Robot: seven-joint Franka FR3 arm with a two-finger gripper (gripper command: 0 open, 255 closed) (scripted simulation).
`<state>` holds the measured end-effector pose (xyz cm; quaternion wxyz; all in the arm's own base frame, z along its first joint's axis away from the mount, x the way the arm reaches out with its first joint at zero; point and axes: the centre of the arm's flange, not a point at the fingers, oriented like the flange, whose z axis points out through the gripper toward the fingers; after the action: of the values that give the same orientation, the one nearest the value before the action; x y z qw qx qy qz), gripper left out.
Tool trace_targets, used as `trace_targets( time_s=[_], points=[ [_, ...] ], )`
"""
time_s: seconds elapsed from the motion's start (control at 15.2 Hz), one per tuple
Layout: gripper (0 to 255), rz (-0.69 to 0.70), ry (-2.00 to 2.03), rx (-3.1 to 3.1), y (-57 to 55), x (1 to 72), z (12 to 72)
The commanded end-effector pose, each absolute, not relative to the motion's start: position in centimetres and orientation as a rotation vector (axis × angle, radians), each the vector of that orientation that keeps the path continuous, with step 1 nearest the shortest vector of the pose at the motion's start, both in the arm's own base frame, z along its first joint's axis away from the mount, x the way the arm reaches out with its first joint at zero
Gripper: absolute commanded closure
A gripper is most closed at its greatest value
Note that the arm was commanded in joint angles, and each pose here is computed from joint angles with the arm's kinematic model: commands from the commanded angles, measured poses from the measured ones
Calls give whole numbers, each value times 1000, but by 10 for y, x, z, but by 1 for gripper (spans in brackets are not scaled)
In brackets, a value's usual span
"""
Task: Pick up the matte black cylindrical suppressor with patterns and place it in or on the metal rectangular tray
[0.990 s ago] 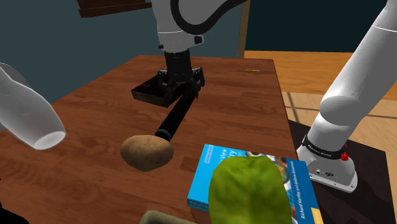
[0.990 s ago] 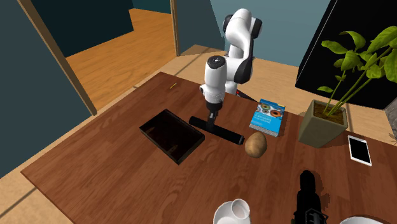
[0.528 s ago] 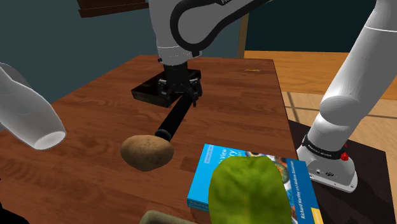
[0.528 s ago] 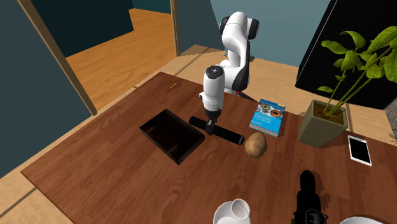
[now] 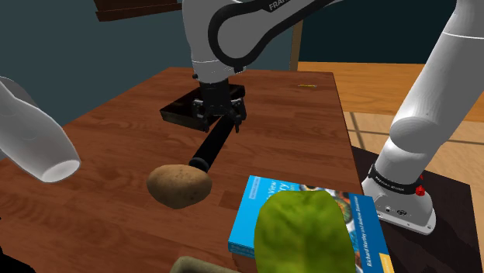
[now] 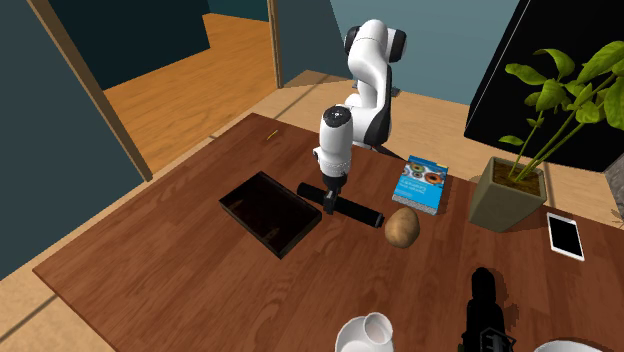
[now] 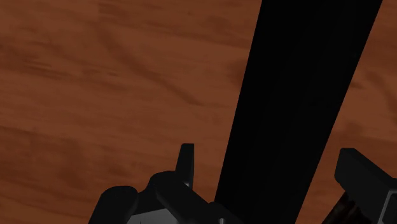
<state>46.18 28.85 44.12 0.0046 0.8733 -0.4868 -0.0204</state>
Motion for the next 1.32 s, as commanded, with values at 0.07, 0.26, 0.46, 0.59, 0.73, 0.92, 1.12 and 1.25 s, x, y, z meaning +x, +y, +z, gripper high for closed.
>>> trace_targets(
  time_s=[0.07,0.26,0.46,0.59,0.73,0.92,1.12,1.25],
  points=[
    [255,-64,-1525,2736,288,462,441],
    [255,-64,-1525,2736,288,462,441],
    [255,-64,-1525,2736,288,462,441],
    [255,-64,-1525,2736,288,462,441],
    [255,-64,-1525,2736,288,462,446],
    [255,-64,-1525,2736,288,462,462],
    [255,-64,-1525,2736,288,462,478],
    [255,-64,-1525,2736,288,462,489]
  ],
)
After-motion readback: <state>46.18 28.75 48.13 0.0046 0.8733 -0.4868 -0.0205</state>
